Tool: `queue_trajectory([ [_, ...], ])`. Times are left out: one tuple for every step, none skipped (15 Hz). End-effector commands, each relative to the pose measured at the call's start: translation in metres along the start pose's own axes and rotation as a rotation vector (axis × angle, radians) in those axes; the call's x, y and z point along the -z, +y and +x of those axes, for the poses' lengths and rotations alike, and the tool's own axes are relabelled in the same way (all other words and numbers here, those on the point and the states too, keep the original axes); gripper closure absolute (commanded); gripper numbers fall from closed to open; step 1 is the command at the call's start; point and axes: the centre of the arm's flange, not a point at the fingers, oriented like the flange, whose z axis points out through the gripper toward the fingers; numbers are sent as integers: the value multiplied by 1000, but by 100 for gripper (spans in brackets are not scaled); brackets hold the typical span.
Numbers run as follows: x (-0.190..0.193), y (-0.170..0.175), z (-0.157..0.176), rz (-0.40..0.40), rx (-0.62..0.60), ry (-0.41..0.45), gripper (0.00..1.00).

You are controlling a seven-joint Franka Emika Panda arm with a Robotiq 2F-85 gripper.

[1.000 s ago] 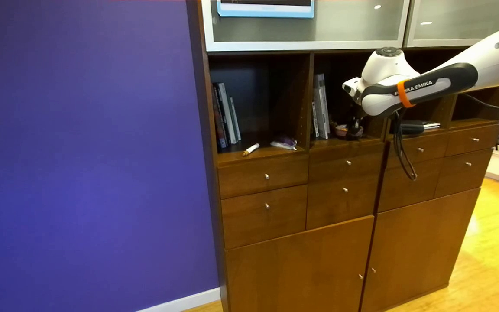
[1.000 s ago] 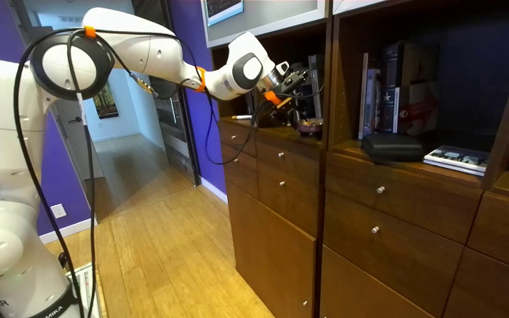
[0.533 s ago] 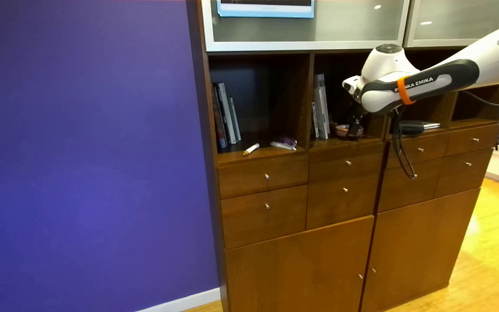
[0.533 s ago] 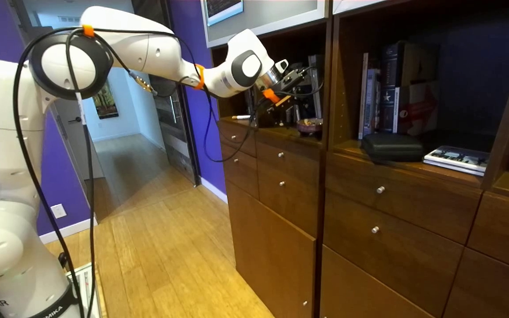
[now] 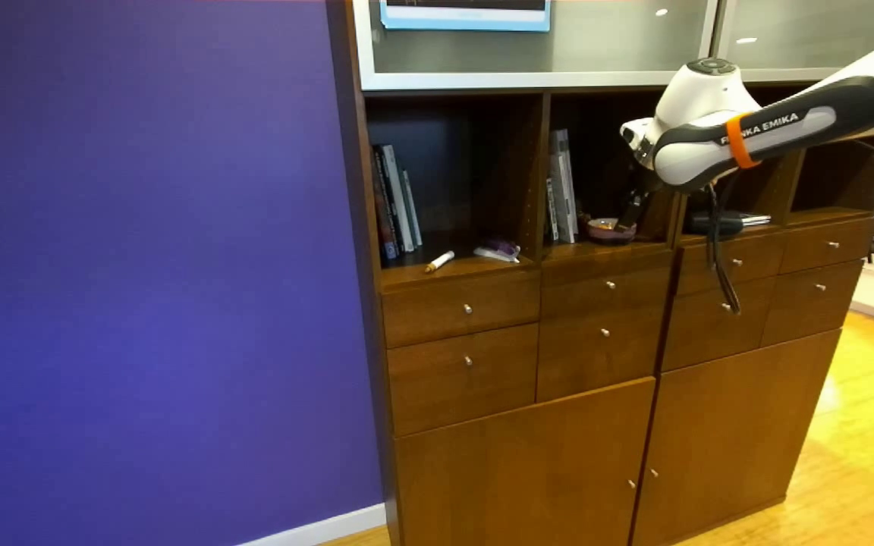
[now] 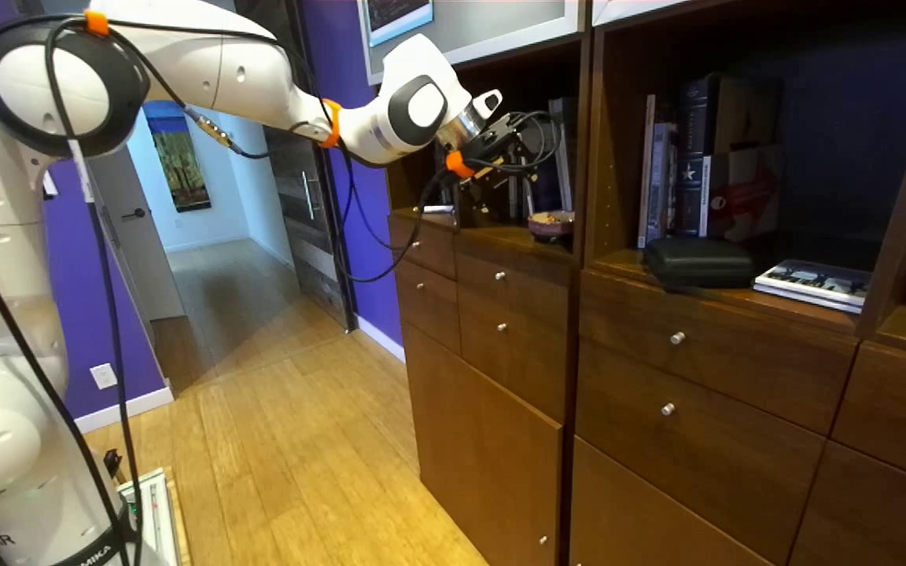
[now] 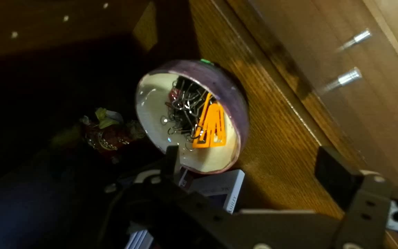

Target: Move the plate from the left shelf to the right shelf

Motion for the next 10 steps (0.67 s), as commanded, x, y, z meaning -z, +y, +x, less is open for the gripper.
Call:
queue_trajectory([
  [41,-36,-33,-25,-105,17,0],
  [51,-42,-39,-29,-132,21,0],
  [60,-47,-46,-14,-168,18,0],
  [68,-50,-54,37,-218,1,0],
  [75,-54,-64,82,-257,-5,0],
  [82,-58,-73,119,-298,-24,0],
  [87,-62,-81,158,-325,-30,0],
  [93,-66,-91,198,-354,-40,0],
  [98,-69,-100,238,-389,-52,0],
  [102,-71,-109,272,-421,-64,0],
])
